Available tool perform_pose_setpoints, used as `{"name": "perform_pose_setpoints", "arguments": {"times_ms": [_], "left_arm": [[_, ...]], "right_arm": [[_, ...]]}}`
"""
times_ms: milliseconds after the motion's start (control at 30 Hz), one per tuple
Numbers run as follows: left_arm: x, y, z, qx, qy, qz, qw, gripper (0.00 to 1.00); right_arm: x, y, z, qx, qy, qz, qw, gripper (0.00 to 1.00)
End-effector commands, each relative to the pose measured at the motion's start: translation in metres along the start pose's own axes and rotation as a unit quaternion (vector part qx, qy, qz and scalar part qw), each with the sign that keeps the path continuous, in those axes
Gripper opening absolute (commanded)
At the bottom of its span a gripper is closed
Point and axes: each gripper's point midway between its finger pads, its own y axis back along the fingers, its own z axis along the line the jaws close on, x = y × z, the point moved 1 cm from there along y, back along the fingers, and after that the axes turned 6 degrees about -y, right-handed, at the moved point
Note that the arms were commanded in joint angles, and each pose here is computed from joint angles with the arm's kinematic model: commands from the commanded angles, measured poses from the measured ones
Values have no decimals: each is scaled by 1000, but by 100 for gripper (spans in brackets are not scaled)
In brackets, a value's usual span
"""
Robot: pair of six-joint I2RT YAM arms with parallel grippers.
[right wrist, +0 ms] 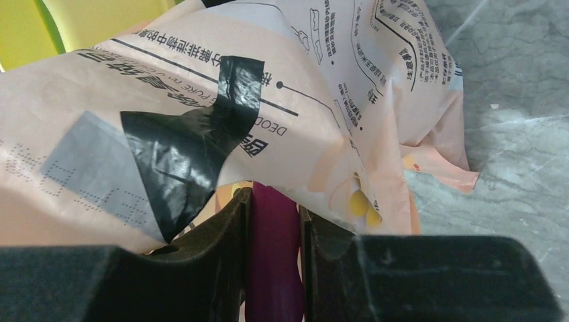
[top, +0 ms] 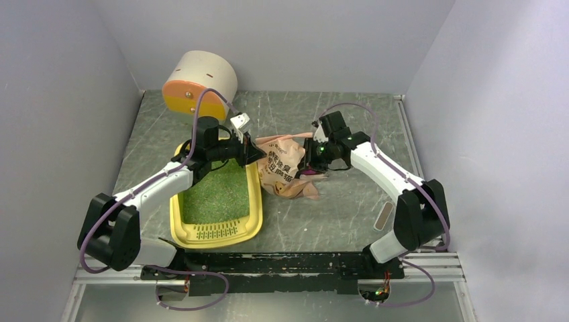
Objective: Fill the litter box with clean litter
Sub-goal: 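Scoop the cat litter from the cat litter bag.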
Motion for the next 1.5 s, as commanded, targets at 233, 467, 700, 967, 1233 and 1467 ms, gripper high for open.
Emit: {"name": "perform_pose_setpoints", "arguments": {"times_ms": [233, 467, 700, 967, 1233, 1467], "left_arm": [[-9, 0, -2, -8, -16, -4, 1000, 5], [-10, -4, 0, -9, -7, -6, 1000, 5], [-12, -7, 11, -40, 18, -14, 999, 5], [-25, -11, 19, -49, 43, -39, 997, 5], [-34, -5, 22, -59, 42, -53, 996, 5], [-41, 3, 30, -78, 49, -64, 994, 5]], "right_arm": [[-6, 4, 43, -214, 0, -60, 975, 0], [-8, 59, 37, -378, -37, -93, 921, 0], [5, 87, 25, -441, -50, -88, 892, 0], [20, 121, -6, -484, -113, -105, 861, 0], [22, 120, -28, -469, -166, -109, 861, 0], [9, 96, -57, -344, -169, -141, 913, 0]]}}
